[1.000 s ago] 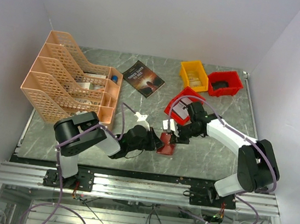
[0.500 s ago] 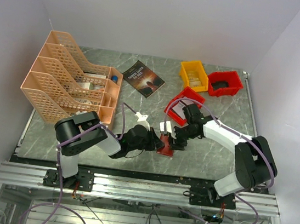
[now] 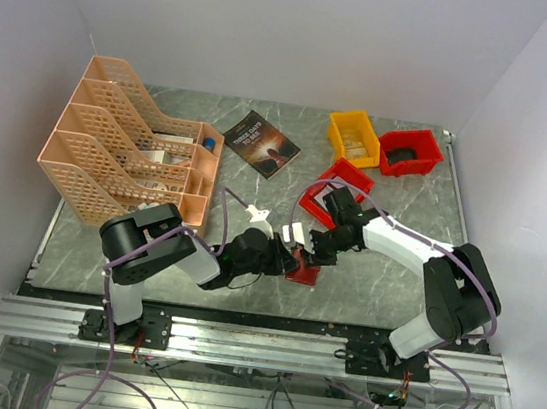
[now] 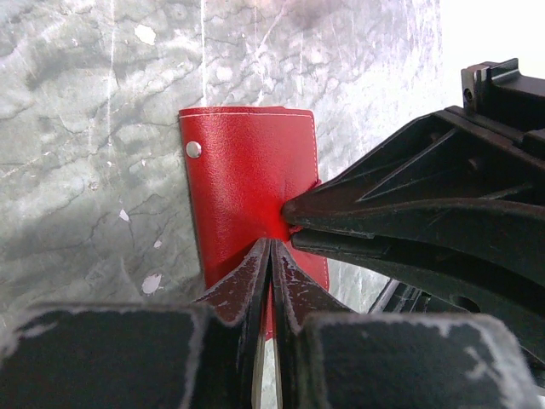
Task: Put the credit cards into the card holder
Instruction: Open the card holder at the center of the board.
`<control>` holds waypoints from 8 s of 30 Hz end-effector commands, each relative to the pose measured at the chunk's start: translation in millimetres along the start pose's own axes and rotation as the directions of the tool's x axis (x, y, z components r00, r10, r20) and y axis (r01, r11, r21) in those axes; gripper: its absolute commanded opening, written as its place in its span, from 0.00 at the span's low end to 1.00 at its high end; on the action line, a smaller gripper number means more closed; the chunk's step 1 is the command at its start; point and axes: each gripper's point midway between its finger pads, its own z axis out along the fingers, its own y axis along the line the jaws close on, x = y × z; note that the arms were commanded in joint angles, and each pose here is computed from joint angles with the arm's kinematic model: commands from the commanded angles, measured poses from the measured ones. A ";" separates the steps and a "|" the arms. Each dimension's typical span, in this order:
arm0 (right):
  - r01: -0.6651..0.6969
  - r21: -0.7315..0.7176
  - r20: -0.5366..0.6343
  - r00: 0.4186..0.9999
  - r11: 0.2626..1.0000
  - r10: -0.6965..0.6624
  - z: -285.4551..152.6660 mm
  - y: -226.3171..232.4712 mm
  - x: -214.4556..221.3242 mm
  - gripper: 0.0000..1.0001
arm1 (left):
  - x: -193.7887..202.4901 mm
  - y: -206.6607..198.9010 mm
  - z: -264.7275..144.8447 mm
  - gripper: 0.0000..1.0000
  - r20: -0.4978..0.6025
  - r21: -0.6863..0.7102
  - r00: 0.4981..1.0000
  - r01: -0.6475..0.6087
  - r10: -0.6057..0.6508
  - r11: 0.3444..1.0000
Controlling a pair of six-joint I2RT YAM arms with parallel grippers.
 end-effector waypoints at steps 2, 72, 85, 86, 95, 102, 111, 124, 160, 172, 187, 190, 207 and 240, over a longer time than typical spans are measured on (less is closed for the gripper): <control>-0.021 -0.047 -0.121 0.993 0.999 0.015 2.1 13.6 26.8 0.01 | 24.5 52.5 -9.6 0.15 -0.075 -0.155 0.997 -0.037 0.025 0.987; -0.093 0.055 0.303 0.950 0.994 0.073 -55.5 -12.3 -38.5 0.00 | -17.2 -35.6 -36.0 0.90 0.048 -0.070 0.926 -0.372 0.375 0.926; -0.103 0.074 0.305 0.949 0.992 0.075 -57.7 -16.2 -39.7 0.00 | -12.2 -32.6 -16.4 0.89 -0.040 -0.180 0.878 -0.477 0.478 0.860; -0.103 0.075 0.304 0.950 0.992 0.076 -57.6 -16.4 -39.3 0.00 | -11.1 -31.2 -15.3 0.89 -0.048 -0.186 0.876 -0.480 0.480 0.857; -0.108 0.076 0.301 0.950 0.991 0.081 -58.0 -16.9 -38.0 0.00 | -10.3 -21.2 -15.2 0.72 -0.064 -0.228 0.877 -0.478 0.477 0.848; -0.113 0.082 0.301 0.950 0.990 0.083 -59.7 -18.0 -37.0 0.00 | -18.0 -23.0 -25.8 0.55 -0.022 -0.240 0.890 -0.447 0.455 0.862; -0.119 0.094 0.298 0.951 0.988 0.087 -62.1 -19.6 -34.7 0.00 | -22.0 -19.6 -33.7 0.36 -0.004 -0.256 0.895 -0.432 0.446 0.865; -0.146 0.131 0.251 0.962 0.981 0.109 -61.4 -26.4 -21.3 0.00 | -22.5 -10.6 -45.2 0.08 0.012 -0.296 0.926 -0.357 0.378 0.886; -0.464 0.063 0.043 0.886 0.884 0.462 -30.4 -28.7 21.0 0.06 | -2.4 43.6 -63.6 0.08 0.159 -0.349 0.985 -0.003 0.063 0.937; -0.463 0.056 -0.031 0.884 0.884 0.466 -11.8 -31.8 22.6 0.06 | -25.8 31.1 -81.5 0.60 0.188 -0.380 0.971 -0.065 0.146 0.923; -0.504 -0.002 0.043 0.863 0.864 0.503 -5.3 -35.3 2.9 0.09 | -46.6 -75.3 -80.8 0.52 0.150 -0.085 0.959 -0.230 0.241 0.969; -0.519 -0.015 0.048 0.853 0.855 0.519 -2.7 -35.5 1.7 0.10 | -33.9 -77.5 -61.3 0.53 0.097 -0.086 0.958 -0.262 0.270 0.961; -0.543 -0.051 0.120 0.830 0.838 0.545 -16.9 -43.1 -12.4 0.15 | -8.4 -33.8 -17.7 0.73 -0.020 -0.388 0.929 -0.347 0.369 0.854; -0.550 0.011 0.133 0.829 0.835 0.543 -33.9 -48.7 -2.4 0.17 | 5.3 14.3 -10.9 0.12 -0.005 -0.414 0.981 -0.179 0.195 0.892</control>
